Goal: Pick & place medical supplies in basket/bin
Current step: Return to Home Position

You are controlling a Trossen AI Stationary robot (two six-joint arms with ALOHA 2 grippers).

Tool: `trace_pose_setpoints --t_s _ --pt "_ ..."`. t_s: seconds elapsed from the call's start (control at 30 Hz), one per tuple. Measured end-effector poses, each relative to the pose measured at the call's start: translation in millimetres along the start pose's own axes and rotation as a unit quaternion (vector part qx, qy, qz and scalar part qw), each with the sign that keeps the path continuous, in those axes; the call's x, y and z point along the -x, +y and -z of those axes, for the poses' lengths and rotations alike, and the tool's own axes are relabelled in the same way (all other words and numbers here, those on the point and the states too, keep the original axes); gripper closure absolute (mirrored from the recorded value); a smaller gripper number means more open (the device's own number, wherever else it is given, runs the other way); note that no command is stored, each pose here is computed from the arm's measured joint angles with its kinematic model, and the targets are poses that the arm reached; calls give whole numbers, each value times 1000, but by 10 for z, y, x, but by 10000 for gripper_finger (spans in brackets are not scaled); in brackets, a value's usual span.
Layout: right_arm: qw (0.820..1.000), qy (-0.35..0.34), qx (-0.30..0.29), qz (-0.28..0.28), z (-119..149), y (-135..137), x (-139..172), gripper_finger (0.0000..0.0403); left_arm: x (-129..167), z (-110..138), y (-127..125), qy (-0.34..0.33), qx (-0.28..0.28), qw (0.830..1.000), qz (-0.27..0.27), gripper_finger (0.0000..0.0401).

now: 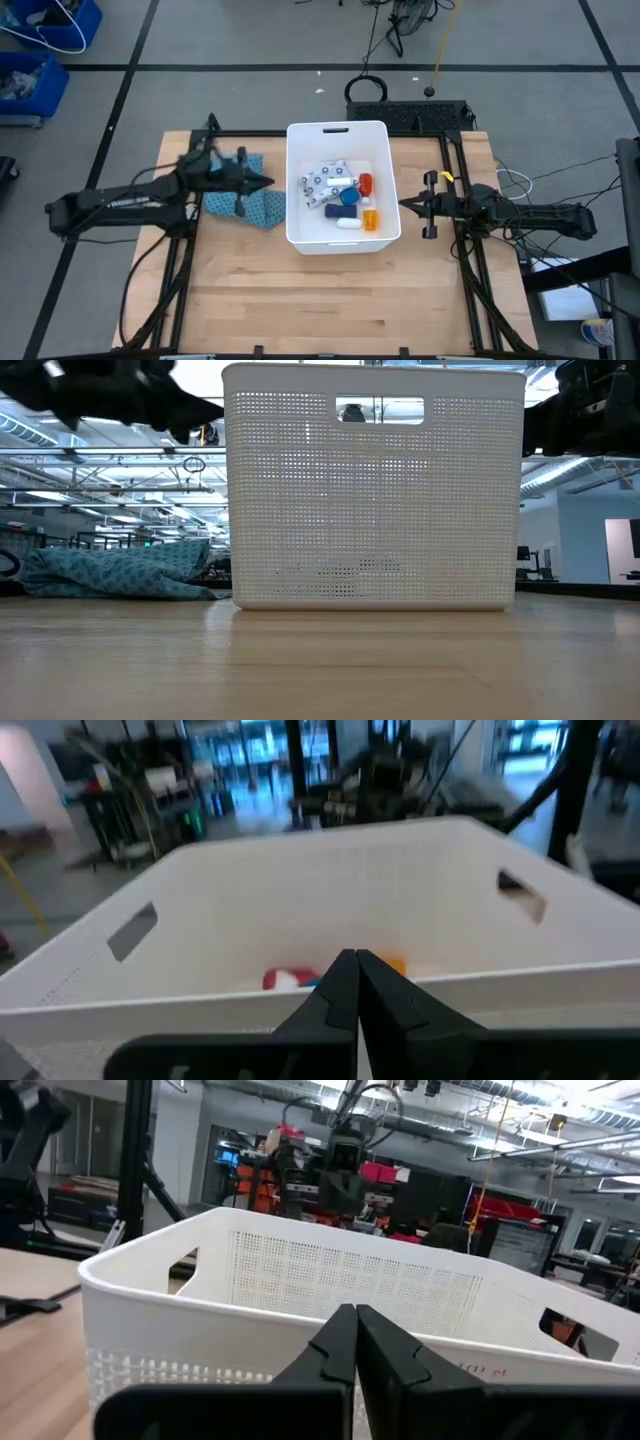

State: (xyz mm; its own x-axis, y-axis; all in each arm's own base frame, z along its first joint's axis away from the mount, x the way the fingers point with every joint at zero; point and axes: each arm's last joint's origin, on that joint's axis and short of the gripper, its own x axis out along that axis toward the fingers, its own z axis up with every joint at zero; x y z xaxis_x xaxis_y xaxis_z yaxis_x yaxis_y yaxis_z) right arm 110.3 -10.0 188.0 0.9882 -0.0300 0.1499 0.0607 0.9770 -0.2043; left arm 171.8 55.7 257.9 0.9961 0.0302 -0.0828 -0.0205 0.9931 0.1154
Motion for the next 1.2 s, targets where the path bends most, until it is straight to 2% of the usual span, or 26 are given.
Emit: trace_pose_setpoints --t_s 0.27,0.5,0.77,0.9,1.07,1.2 --pt "1000 10 -16 -13 20 11 0 403 356 316 -259 -89 3 996 -4 400" --pt "999 7 -29 -14 14 11 2 403 465 522 -333 -116 2 993 -17 400" --pt "999 7 -30 -15 15 11 2 403 510 749 -387 -116 -9 993 1 401" --pt "999 12 -32 -16 27 14 2 403 513 746 -396 -119 -15 993 16 401" --pt "999 17 -44 8 42 2 3 403 505 784 -361 -96 14 994 -48 401" --pt "998 17 -63 9 42 4 3 403 478 829 -418 -69 21 996 -49 401"
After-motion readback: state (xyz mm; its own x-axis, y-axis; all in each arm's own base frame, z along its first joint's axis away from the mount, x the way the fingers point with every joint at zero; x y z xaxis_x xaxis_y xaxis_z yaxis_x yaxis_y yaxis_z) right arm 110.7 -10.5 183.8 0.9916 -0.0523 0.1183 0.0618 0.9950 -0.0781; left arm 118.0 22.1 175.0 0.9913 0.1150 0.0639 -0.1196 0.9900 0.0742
